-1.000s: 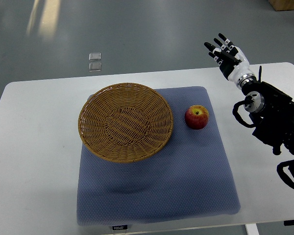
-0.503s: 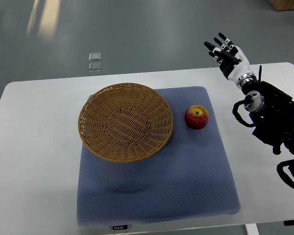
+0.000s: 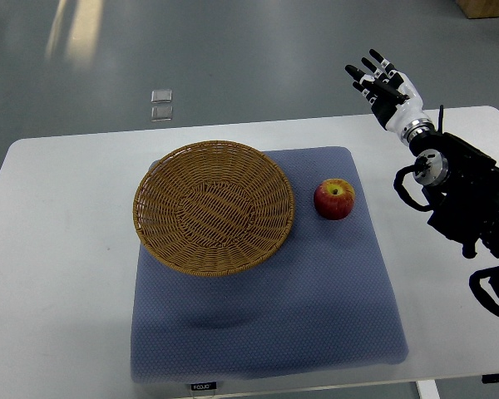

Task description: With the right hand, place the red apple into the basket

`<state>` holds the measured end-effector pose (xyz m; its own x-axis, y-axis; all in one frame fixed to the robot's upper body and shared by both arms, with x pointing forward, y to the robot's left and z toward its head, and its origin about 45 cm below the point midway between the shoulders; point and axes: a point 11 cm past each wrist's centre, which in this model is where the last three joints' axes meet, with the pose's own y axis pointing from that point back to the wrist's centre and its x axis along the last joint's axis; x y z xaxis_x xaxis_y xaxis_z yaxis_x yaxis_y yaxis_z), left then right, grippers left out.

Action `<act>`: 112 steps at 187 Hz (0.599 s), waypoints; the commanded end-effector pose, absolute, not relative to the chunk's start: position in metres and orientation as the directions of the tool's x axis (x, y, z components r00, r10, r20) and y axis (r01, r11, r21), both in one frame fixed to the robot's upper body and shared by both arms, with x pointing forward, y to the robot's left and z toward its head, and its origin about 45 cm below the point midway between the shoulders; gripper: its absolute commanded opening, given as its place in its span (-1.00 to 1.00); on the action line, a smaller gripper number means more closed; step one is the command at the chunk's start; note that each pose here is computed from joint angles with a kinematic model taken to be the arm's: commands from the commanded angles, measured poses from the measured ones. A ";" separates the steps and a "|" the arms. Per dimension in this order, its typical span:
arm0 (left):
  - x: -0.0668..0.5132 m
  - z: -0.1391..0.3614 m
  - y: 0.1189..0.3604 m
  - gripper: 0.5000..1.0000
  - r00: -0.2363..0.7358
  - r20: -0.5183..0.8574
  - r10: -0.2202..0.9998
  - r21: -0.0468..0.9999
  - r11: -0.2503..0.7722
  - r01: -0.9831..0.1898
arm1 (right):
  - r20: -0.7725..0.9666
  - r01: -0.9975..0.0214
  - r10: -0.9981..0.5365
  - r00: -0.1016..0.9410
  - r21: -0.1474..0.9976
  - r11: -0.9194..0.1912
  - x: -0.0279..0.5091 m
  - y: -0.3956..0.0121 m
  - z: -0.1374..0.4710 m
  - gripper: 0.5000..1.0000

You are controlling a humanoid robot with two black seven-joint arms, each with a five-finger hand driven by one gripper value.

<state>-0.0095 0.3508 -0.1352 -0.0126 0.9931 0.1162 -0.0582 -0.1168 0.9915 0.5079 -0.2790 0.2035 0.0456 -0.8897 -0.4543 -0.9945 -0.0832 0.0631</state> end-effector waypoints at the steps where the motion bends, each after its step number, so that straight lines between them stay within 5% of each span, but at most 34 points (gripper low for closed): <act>1: -0.010 -0.135 0.351 1.00 -0.013 0.117 0.993 0.991 -0.117 -0.058 | -0.458 -0.994 -0.887 0.058 0.056 -0.094 0.510 -0.274 0.207 0.69; 51: -0.010 -0.135 0.351 1.00 -0.013 0.117 0.993 0.991 -0.117 -0.058 | -0.370 -0.994 -0.925 0.086 0.031 -0.105 0.522 -0.274 0.235 0.68; 94: -0.010 -0.135 0.351 1.00 -0.013 0.117 0.993 0.991 -0.117 -0.058 | 0.014 -0.952 -0.953 0.301 -0.051 -0.302 0.531 -0.255 0.311 0.68; 95: -0.010 -0.135 0.351 1.00 -0.013 0.117 0.993 0.991 -0.117 -0.058 | 0.135 -0.929 -0.925 0.355 -0.059 -0.365 0.530 -0.251 0.327 0.68; 112: -0.010 -0.135 0.351 1.00 -0.013 0.117 0.993 0.991 -0.117 -0.058 | 0.346 -0.874 -0.822 0.452 -0.013 -0.486 0.522 -0.243 0.340 0.68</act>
